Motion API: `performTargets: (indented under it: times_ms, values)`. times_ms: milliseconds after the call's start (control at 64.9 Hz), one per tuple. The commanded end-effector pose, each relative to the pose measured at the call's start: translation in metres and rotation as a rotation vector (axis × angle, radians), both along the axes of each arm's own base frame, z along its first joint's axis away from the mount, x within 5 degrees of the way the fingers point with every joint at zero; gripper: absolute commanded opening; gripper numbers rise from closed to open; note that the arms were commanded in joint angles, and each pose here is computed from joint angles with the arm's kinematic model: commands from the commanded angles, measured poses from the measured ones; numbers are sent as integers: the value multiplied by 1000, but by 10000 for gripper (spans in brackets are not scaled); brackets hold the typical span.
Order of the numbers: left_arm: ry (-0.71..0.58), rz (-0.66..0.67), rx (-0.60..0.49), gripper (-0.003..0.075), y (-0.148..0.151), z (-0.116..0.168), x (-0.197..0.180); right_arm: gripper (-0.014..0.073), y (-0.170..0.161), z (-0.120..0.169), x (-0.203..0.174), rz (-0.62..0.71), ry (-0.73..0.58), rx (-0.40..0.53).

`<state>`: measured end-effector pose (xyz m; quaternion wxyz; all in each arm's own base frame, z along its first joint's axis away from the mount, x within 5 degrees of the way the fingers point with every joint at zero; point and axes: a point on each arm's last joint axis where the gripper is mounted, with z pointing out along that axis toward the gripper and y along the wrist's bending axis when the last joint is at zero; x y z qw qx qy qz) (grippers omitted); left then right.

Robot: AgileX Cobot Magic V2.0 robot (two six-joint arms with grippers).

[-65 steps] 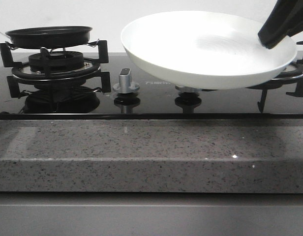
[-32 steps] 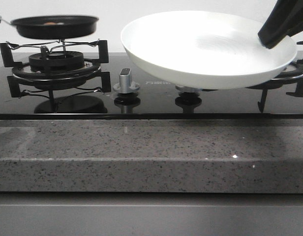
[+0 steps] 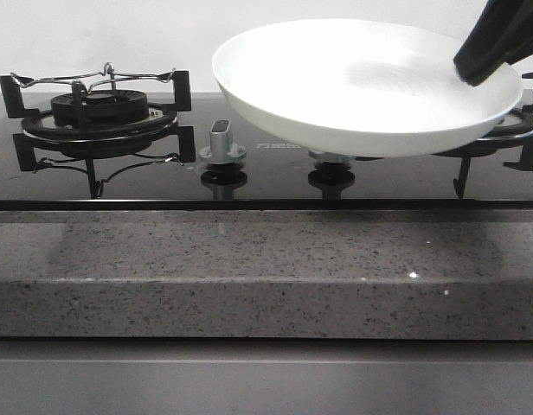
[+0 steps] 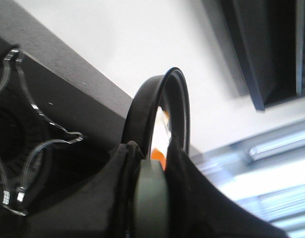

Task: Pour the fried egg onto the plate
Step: 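Lift the black pan with the left gripper and tip the egg onto the plate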

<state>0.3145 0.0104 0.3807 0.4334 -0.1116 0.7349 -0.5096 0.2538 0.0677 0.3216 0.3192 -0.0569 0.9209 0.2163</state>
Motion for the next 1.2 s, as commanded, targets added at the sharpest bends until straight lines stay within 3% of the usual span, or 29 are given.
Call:
performTargets:
  times_ms: [0, 169, 400, 739, 986, 1186]
  values:
    - [-153, -46, -4, -19, -23, 46, -30, -67, 0, 18, 0, -21, -85, 42]
    - [-284, -80, 106, -20, -53, 73, -68, -67, 0, 18, 0, -21, -85, 42]
    - [-409, -76, 238, -19, -83, 89, -98, -67, 0, 18, 0, -21, -85, 42]
    - [-655, -191, 436, -19, -131, 92, -117, -67, 0, 18, 0, -21, -85, 42]
    - [-935, -278, 713, -19, -157, 88, -132, -67, 0, 18, 0, -21, -85, 42]
    - [-1024, -233, 796, -19, -163, 90, -134, -67, 0, 18, 0, -21, -85, 42]
